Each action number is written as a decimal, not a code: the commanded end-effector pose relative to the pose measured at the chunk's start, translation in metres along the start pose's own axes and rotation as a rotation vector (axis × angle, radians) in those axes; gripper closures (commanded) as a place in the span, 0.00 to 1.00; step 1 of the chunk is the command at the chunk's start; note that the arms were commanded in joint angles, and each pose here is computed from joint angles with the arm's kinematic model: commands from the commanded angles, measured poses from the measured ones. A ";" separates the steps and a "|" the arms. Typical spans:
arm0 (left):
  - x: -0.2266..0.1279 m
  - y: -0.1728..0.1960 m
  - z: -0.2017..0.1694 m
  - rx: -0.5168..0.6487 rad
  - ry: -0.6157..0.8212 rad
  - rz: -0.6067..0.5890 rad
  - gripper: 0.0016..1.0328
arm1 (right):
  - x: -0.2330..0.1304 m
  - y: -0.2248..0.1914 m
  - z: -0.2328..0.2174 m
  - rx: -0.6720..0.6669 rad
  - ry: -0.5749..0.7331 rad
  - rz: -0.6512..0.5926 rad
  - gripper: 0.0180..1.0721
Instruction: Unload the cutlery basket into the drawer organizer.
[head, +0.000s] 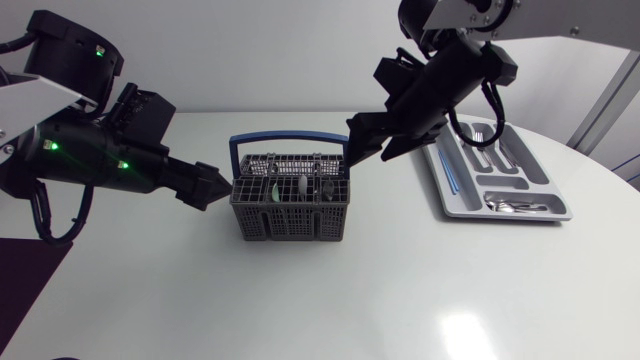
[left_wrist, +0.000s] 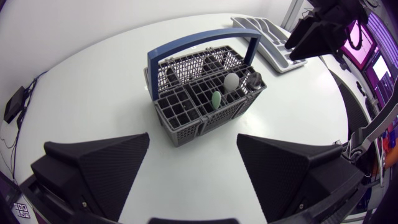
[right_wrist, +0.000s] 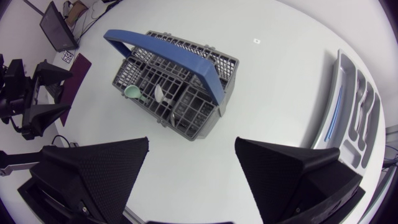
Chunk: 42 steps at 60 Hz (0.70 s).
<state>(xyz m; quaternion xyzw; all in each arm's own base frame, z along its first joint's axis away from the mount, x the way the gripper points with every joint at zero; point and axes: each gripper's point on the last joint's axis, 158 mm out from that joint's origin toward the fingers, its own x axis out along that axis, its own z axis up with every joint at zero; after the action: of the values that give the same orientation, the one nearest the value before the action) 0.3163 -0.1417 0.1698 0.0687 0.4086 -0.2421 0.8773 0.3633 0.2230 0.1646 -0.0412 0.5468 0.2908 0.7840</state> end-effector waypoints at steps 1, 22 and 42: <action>-0.008 0.004 0.013 0.015 -0.031 0.005 0.04 | 0.007 0.012 0.004 -0.014 0.024 0.009 0.05; -0.006 0.011 0.007 0.010 -0.050 0.020 0.04 | 0.032 0.017 0.008 -0.041 0.042 -0.095 0.05; 0.000 0.019 -0.001 0.011 -0.061 0.037 0.04 | 0.052 0.033 0.013 -0.084 0.024 -0.179 0.09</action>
<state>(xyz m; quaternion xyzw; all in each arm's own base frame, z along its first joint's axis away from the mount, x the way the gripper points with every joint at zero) 0.3273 -0.1302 0.1750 0.0692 0.3766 -0.2302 0.8946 0.3663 0.2686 0.1390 -0.1317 0.5344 0.2531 0.7956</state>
